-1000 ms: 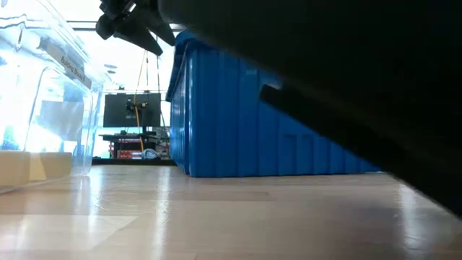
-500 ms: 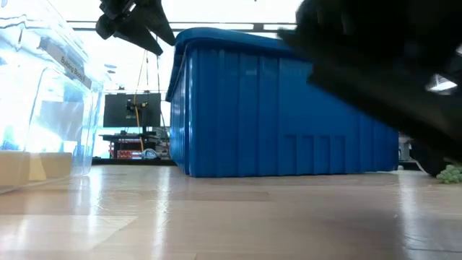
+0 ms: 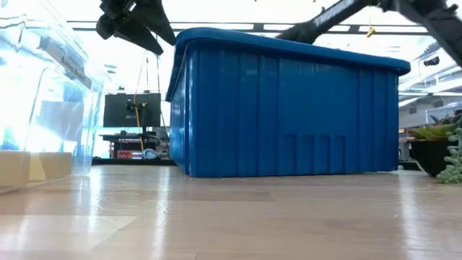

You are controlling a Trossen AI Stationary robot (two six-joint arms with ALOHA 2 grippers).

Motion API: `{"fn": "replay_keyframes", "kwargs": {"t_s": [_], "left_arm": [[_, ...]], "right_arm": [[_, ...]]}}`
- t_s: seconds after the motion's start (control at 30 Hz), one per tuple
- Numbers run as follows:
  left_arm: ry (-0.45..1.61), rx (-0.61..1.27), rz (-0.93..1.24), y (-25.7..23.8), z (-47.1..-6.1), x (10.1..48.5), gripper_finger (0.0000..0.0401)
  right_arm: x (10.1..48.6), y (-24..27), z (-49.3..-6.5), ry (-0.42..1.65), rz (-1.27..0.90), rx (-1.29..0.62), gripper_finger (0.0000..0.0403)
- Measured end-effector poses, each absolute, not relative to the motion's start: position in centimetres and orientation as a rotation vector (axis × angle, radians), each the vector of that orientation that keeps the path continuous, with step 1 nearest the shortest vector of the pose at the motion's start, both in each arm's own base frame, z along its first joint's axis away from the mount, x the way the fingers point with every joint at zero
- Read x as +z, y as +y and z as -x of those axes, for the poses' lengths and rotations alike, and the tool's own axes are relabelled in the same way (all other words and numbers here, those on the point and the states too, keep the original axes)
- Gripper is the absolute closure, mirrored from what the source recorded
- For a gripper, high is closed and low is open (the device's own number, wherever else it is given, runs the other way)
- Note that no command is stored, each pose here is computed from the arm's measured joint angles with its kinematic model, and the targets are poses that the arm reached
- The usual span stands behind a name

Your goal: Sort Items/Unsort Items

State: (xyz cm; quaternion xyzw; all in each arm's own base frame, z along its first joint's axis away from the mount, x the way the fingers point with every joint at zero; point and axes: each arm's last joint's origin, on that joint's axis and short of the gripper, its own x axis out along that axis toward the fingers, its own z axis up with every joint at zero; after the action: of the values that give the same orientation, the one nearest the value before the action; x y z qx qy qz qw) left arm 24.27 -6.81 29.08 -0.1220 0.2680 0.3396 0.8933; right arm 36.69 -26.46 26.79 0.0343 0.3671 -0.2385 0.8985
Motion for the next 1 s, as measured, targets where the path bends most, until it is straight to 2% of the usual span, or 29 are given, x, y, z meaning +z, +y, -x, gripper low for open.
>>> {"fn": "replay_keyframes", "kwargs": {"t_s": [0.3, 0.5, 0.8, 1.0], "left_arm": [[0.505, 0.684, 0.301, -7.0, -24.7, 29.4, 0.0153], [0.465, 0.626, 0.325, -7.2, -24.8, 31.3, 0.0153], [0.345, 0.522, 0.308, -6.7, -21.6, 36.9, 0.0153], [0.265, 0.508, 0.299, -5.5, -18.7, 39.1, 0.0153]], "right_arm": [[34.0, -19.2, -36.0, 0.669, 0.020, -0.357, 0.0275], [36.5, -14.7, -35.9, 0.625, 0.070, -0.263, 0.0275], [36.7, -9.7, -37.2, 0.631, 0.109, -0.131, 0.0275], [36.5, -6.5, -38.0, 0.629, 0.118, -0.054, 0.0275]]}}
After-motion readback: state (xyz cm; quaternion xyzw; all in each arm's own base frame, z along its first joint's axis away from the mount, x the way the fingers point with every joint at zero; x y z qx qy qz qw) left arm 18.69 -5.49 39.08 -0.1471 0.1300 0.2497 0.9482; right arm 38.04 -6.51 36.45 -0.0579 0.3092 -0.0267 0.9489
